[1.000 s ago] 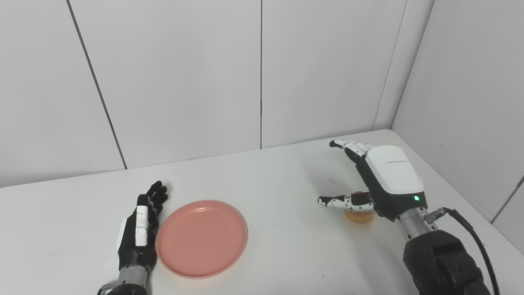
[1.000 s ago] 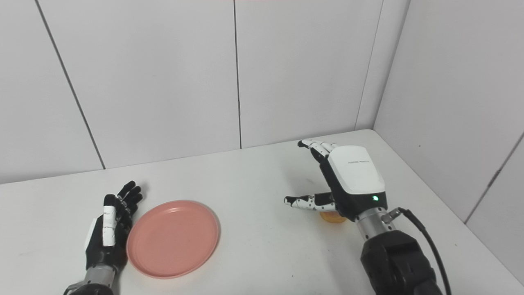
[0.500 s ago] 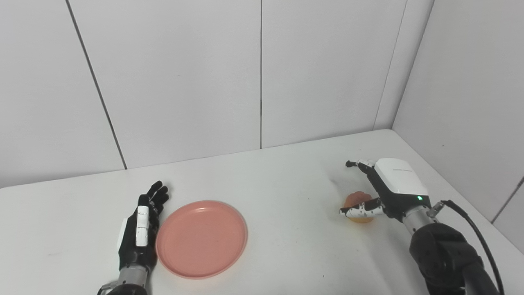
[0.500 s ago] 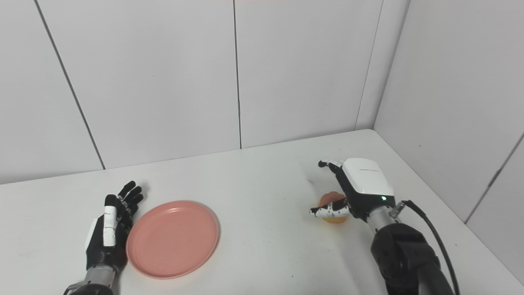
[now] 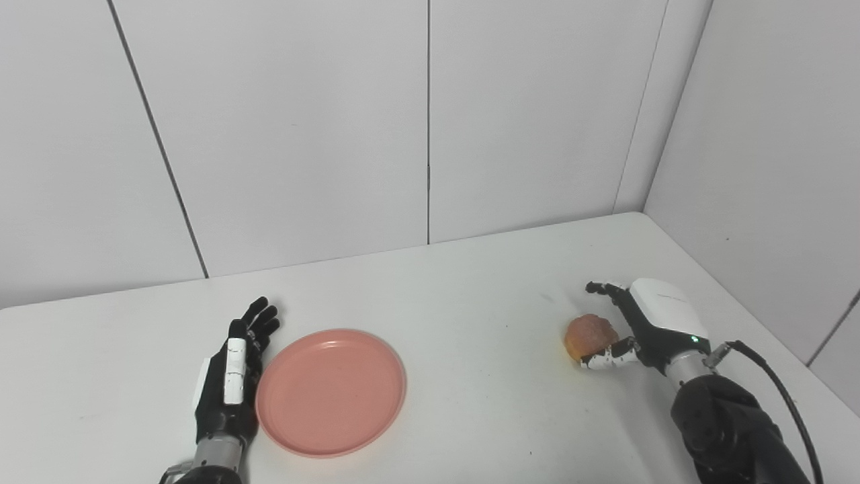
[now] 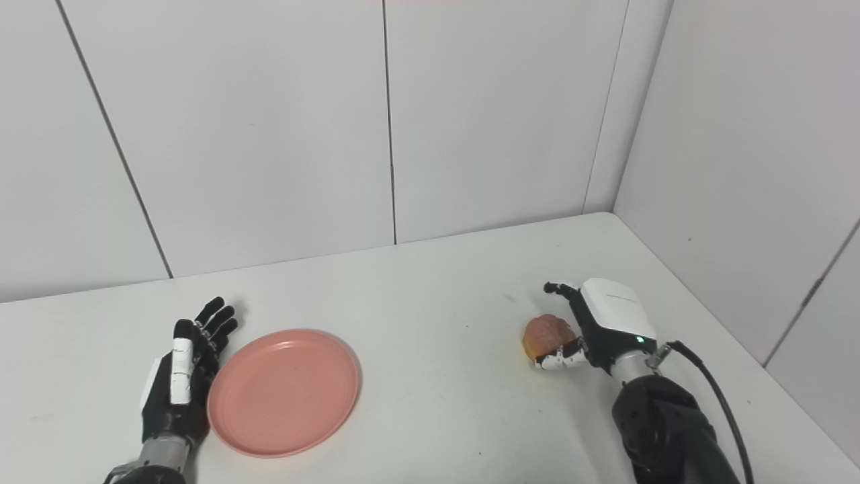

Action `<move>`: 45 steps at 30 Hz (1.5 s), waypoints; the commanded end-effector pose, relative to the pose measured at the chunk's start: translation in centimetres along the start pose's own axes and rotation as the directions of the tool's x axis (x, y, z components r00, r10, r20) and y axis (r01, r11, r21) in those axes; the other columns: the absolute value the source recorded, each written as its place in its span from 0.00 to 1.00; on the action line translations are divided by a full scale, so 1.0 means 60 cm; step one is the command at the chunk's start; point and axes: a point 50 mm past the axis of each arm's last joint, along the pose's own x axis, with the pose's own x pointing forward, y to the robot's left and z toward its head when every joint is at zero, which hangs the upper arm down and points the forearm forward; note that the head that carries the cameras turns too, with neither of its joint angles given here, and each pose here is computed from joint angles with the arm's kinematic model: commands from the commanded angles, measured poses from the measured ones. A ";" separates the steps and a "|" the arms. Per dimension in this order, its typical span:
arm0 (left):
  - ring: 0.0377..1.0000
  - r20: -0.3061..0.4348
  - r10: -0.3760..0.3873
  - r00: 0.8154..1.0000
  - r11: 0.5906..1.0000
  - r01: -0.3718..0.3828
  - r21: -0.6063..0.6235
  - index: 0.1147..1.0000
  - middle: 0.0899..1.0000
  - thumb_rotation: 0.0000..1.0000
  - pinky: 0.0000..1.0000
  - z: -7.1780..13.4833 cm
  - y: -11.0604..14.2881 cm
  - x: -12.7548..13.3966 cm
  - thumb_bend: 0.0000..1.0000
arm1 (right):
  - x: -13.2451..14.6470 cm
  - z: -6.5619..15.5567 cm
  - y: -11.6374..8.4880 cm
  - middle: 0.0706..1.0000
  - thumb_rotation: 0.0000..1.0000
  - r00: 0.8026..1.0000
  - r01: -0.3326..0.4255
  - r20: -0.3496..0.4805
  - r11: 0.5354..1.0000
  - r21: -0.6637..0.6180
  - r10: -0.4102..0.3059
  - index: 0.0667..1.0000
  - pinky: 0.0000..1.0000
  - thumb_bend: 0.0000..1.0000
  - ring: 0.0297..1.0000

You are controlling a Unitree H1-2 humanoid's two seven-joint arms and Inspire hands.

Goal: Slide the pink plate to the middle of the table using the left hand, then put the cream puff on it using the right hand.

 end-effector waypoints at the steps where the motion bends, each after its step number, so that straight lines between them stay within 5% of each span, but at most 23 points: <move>1: 0.90 -0.044 -0.004 0.999 1.000 0.004 0.005 0.81 0.87 0.92 1.00 -0.019 0.002 -0.010 0.94 | 0.017 0.008 -0.034 0.82 0.13 0.996 0.079 0.047 0.997 -0.019 -0.078 0.78 0.60 1.00 0.77; 22: 0.89 -0.046 0.002 0.999 1.000 -0.002 0.008 0.81 0.87 0.92 0.99 -0.025 0.000 -0.018 0.93 | 0.027 0.015 -0.038 0.82 0.12 0.997 0.001 0.079 0.998 -0.057 0.004 0.78 0.61 1.00 0.76; 33: 0.89 -0.045 -0.003 0.999 1.000 0.003 0.010 0.80 0.87 0.93 0.98 -0.020 -0.002 -0.017 0.92 | 0.031 0.014 -0.039 0.81 0.14 0.995 -0.092 0.014 0.989 -0.118 0.094 0.76 0.61 1.00 0.78; 45: 0.88 -0.054 -0.003 0.999 1.000 0.004 0.013 0.81 0.87 0.93 0.96 -0.022 -0.002 -0.022 0.93 | 0.039 0.012 -0.025 0.73 0.10 0.999 0.023 0.048 0.996 -0.084 -0.019 0.70 0.58 0.95 0.67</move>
